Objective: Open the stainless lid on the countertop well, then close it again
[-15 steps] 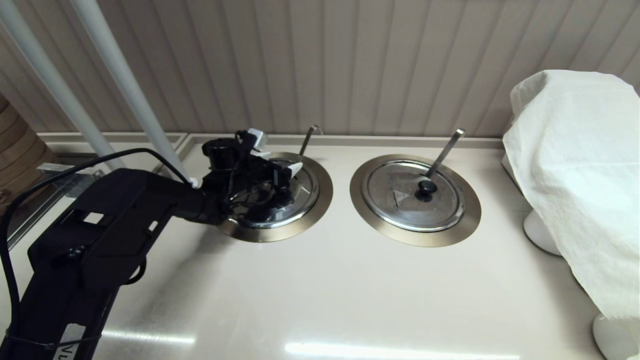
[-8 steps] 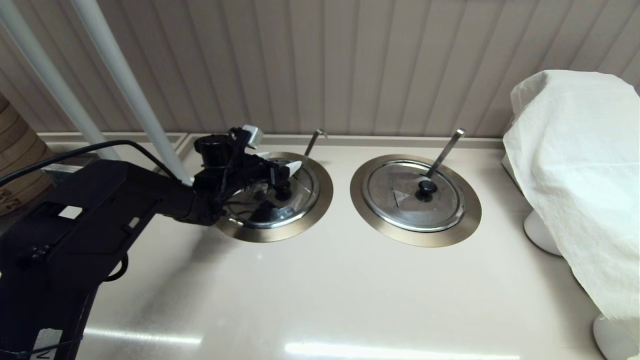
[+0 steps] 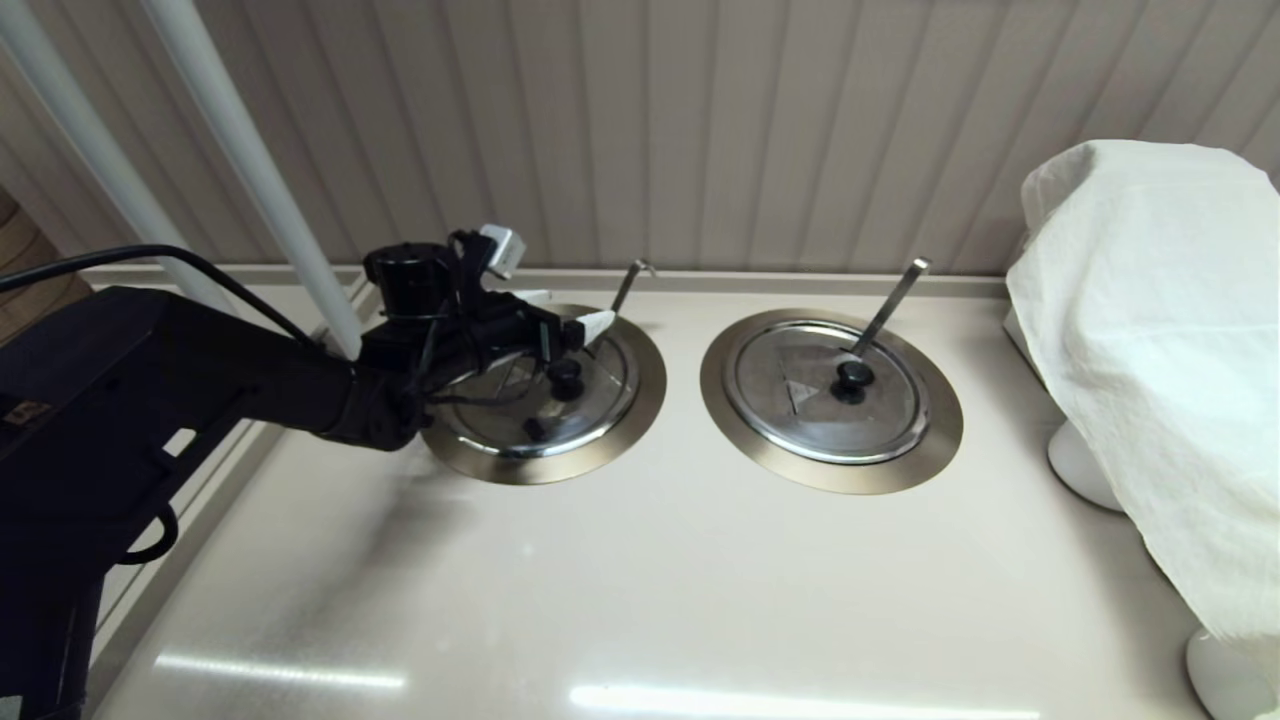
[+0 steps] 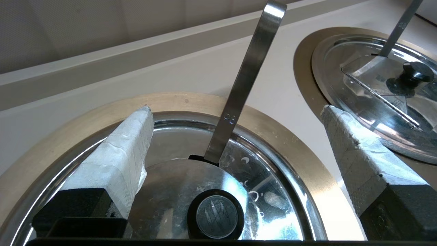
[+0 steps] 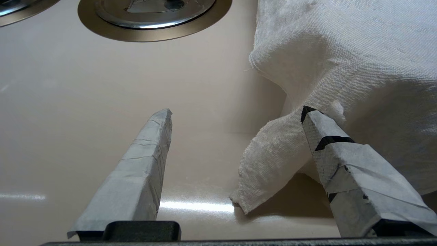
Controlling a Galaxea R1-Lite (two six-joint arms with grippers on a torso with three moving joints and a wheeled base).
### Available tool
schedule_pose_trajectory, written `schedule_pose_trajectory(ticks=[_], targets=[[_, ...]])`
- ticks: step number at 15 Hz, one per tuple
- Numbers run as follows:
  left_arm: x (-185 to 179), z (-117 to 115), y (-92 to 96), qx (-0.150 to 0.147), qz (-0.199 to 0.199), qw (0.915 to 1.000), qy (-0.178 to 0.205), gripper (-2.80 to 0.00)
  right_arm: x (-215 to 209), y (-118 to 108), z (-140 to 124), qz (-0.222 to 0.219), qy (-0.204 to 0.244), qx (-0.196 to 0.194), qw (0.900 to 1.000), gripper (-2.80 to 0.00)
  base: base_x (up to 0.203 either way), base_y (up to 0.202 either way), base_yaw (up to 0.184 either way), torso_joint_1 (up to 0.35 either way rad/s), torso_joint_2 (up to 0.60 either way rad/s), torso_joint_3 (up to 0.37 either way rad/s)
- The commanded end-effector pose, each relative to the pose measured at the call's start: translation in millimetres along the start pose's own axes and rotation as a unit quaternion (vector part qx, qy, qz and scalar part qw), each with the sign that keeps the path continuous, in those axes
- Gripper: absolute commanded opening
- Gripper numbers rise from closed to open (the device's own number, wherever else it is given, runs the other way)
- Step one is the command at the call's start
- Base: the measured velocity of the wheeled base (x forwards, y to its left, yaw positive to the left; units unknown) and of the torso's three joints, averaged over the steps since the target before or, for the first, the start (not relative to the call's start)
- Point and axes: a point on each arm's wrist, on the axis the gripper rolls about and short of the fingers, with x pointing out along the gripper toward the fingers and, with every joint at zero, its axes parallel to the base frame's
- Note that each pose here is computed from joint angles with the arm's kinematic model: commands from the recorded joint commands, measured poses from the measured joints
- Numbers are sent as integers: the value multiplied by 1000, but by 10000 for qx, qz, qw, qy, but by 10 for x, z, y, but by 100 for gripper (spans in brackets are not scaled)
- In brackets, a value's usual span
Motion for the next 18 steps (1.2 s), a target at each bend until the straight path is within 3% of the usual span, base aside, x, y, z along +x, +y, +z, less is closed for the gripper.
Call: schedule_pose_trajectory(ticks=[1, 3, 4, 6, 7, 9, 12, 13, 18], targets=[[-164, 290, -46, 91, 110, 9997, -214, 0, 0, 0, -1, 2, -1, -2, 10000, 0, 0, 0, 0, 0, 0, 0], [-422, 606, -128, 62, 405, 9990, -158, 0, 0, 0, -1, 2, -1, -2, 10000, 0, 0, 0, 0, 0, 0, 0], [-561, 696, -183, 1, 507, 9987, -4, -280, 0, 0, -1, 2, -1, -2, 10000, 0, 0, 0, 0, 0, 0, 0], [-865, 692, -303, -150, 735, 9962, 440, -280, 0, 0, -1, 2, -1, -2, 10000, 0, 0, 0, 0, 0, 0, 0], [-1007, 673, -333, -181, 1061, 9924, 591, -280, 0, 0, -1, 2, -1, -2, 10000, 0, 0, 0, 0, 0, 0, 0], [-1243, 673, -349, -147, 2150, 9736, 753, -280, 0, 0, -1, 2, -1, -2, 10000, 0, 0, 0, 0, 0, 0, 0], [-1621, 691, -461, -129, 3160, 9428, 1057, -280, 0, 0, -1, 2, -1, -2, 10000, 0, 0, 0, 0, 0, 0, 0], [-1773, 712, -521, -153, 3316, 9368, 1106, -280, 0, 0, -1, 2, -1, -2, 10000, 0, 0, 0, 0, 0, 0, 0], [-2811, 966, -968, -154, 3714, 9228, 1013, -280, 0, 0, -1, 2, -1, -2, 10000, 0, 0, 0, 0, 0, 0, 0]])
